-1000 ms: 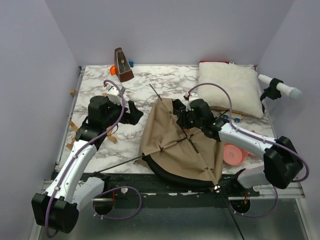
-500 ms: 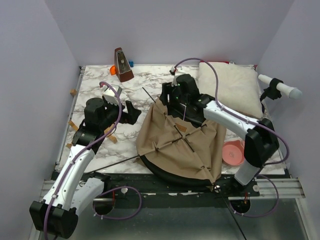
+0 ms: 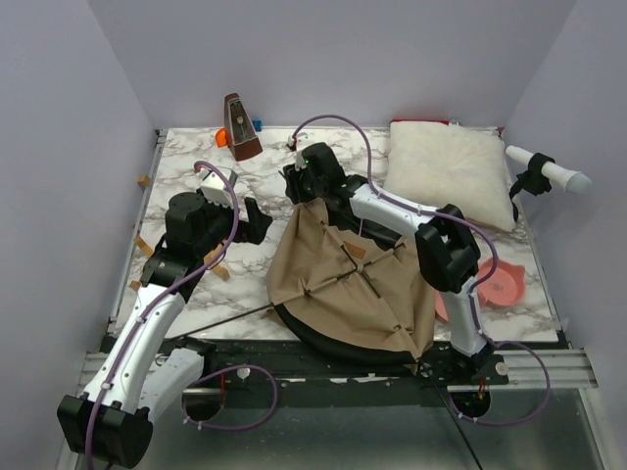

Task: Set up the pet tent

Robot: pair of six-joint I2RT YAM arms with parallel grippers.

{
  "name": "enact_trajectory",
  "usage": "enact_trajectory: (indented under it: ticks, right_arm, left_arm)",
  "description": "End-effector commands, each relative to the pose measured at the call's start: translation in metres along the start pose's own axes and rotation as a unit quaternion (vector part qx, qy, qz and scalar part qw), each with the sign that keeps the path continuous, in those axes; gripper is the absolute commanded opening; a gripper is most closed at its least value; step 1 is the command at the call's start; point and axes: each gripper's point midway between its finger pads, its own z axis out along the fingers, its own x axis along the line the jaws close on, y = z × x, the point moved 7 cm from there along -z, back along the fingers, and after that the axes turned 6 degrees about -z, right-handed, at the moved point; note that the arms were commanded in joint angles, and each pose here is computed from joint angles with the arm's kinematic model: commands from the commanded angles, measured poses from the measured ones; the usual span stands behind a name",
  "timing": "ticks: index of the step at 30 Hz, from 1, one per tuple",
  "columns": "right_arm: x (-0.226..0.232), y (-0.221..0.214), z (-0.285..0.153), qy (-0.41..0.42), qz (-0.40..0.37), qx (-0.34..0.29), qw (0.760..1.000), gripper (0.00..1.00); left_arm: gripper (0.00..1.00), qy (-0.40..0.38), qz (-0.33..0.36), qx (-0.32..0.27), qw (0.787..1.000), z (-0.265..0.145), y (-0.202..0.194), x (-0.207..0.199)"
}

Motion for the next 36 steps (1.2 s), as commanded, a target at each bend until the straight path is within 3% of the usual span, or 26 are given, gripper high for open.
enact_trajectory:
  ticks: [1, 3, 6, 7, 16, 26, 36]
  right_arm:
    - [0.001, -0.012, 0.016, -0.006, -0.024, 0.021, 0.999, 0.47]
    - [0.003, -0.014, 0.018, -0.004, -0.026, 0.024, 0.999, 0.35]
    - [0.002, -0.014, 0.011, -0.022, -0.021, 0.022, 0.999, 0.03]
    - [0.002, -0.012, 0.004, -0.028, -0.018, 0.017, 0.999, 0.01]
    - [-0.002, -0.047, -0.064, -0.065, 0.038, 0.012, 0.997, 0.01]
    - [-0.007, -0.104, -0.074, -0.112, 0.112, 0.046, 0.986, 0.01]
    - [-0.004, -0.124, -0.077, -0.105, 0.152, 0.032, 0.982, 0.01]
  left_arm:
    - [0.99, 0.003, 0.009, -0.01, 1.0, -0.002, 0.009, -0.002]
    - [0.99, 0.002, 0.01, -0.01, 1.0, -0.002, 0.009, -0.003]
    - [0.99, 0.004, 0.009, -0.009, 1.0, -0.002, 0.009, -0.002]
    - [0.99, 0.004, 0.01, -0.01, 1.0, -0.002, 0.009, -0.002]
    - [0.99, 0.0, -0.003, 0.003, 1.0, 0.003, 0.004, -0.003]
    - [0.99, -0.014, -0.023, 0.026, 0.999, 0.018, -0.003, -0.006]
    - [0.99, -0.025, -0.078, 0.148, 0.986, 0.085, -0.011, -0.018]
